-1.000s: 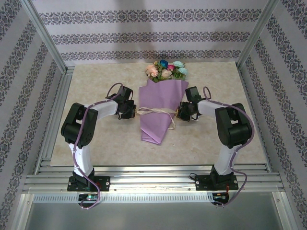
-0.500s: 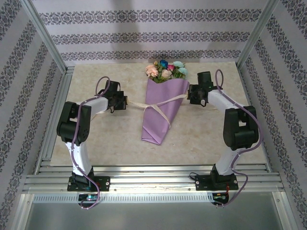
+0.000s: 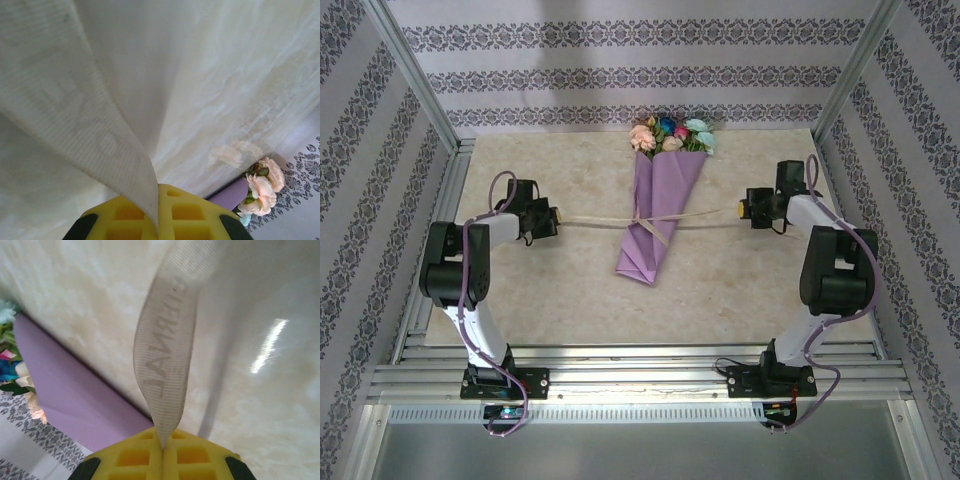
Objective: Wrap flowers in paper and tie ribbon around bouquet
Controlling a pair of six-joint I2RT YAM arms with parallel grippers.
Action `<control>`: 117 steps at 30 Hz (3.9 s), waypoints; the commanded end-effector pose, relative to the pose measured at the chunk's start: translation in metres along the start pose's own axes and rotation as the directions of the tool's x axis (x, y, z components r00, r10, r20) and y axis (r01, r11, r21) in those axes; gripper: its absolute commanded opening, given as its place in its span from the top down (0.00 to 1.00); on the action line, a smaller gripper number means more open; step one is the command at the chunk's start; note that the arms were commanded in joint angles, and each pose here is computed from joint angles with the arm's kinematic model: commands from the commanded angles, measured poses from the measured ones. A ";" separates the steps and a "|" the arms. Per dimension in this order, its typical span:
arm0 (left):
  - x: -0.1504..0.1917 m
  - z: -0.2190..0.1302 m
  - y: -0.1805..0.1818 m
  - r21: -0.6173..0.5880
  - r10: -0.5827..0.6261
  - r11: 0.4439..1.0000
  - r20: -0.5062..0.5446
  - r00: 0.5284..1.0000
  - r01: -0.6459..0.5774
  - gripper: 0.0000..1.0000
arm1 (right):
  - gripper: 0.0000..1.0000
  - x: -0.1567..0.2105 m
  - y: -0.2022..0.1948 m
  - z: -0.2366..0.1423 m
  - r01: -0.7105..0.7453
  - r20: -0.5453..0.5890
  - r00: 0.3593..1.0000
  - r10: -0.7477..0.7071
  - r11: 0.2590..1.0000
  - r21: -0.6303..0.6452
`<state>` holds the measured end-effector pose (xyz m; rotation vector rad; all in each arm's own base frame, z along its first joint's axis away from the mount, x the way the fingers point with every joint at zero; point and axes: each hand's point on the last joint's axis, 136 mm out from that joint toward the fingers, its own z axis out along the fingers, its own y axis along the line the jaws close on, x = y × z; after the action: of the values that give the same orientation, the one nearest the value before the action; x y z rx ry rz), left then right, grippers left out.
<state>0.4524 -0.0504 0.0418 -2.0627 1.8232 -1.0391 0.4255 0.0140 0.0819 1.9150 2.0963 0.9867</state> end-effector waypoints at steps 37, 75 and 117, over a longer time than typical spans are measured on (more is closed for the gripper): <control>0.162 0.011 0.057 -0.158 0.138 0.973 -0.197 0.971 -0.170 0.31 | 0.38 0.076 -0.060 0.022 -0.079 -0.060 0.994 0.086 0.991 0.112; 0.064 0.028 0.015 -0.011 0.032 0.999 -0.111 0.993 -0.033 1.00 | 1.00 -0.002 -0.100 0.010 -0.132 0.077 0.989 0.123 0.984 0.120; 0.078 -0.024 0.066 -0.300 0.153 0.935 -0.143 0.978 -0.190 0.55 | 0.91 0.003 -0.125 -0.017 -0.047 0.056 0.998 0.031 0.952 0.303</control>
<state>0.4109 -0.1485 0.0528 -1.9497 2.2437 -1.1456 0.3319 0.0265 0.0327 2.1079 2.2367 0.8900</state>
